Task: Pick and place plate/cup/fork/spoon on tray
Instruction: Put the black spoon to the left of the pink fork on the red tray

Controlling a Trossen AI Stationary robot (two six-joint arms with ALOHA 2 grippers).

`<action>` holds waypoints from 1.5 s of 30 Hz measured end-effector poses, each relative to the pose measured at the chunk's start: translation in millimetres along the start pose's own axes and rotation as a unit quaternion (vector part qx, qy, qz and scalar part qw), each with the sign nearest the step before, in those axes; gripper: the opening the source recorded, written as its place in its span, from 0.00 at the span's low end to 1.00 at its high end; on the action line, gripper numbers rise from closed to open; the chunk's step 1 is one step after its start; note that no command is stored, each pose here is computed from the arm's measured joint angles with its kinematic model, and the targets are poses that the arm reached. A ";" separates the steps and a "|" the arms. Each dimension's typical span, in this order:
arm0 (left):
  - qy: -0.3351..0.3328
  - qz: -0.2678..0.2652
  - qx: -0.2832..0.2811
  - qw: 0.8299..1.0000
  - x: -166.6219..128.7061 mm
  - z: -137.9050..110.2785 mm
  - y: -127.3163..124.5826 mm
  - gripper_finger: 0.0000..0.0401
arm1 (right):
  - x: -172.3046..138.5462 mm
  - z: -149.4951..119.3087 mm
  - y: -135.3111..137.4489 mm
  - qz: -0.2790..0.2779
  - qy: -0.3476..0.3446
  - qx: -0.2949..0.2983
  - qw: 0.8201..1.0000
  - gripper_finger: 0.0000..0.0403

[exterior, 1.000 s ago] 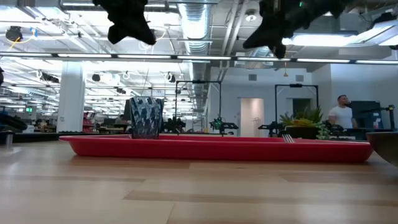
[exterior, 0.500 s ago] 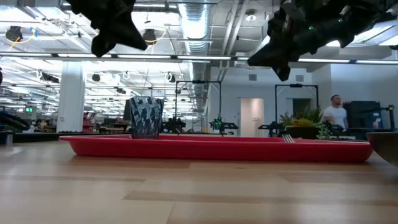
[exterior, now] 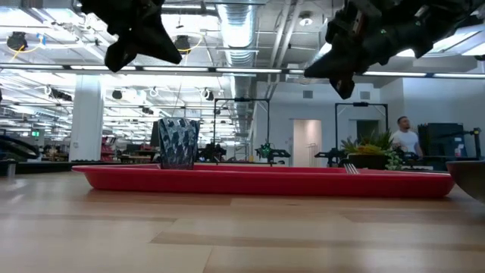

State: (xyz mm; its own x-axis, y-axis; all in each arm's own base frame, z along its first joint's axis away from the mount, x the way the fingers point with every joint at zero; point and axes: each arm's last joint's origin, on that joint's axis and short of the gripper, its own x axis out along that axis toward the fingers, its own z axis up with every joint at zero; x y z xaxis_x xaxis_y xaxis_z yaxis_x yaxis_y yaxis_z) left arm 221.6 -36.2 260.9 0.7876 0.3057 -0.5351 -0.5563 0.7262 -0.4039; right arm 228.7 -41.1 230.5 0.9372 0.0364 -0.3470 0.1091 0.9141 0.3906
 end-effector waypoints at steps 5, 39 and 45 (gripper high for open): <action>0.029 -0.011 0.001 1.000 -3.9 -24.6 -2.4 0.00 | 2.2 -13.1 6.7 -0.052 0.037 -0.009 0.998 0.02; 0.214 0.038 -0.094 0.972 -29.6 -88.3 -54.0 0.00 | 4.1 -62.8 50.0 -0.034 0.039 0.021 0.998 0.01; 0.276 0.137 -0.169 0.936 -34.7 -108.1 -54.5 0.00 | 3.9 -64.6 49.0 -0.038 0.049 0.014 0.998 0.02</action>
State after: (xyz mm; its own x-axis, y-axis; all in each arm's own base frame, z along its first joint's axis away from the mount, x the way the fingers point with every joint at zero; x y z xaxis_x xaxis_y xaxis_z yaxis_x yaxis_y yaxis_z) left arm 195.9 -152.9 221.2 0.3972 0.0196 -0.9175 -0.8435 0.4017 -0.3566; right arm 216.2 30.0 193.2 0.8888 0.0077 -0.4582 0.1898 0.9038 0.3835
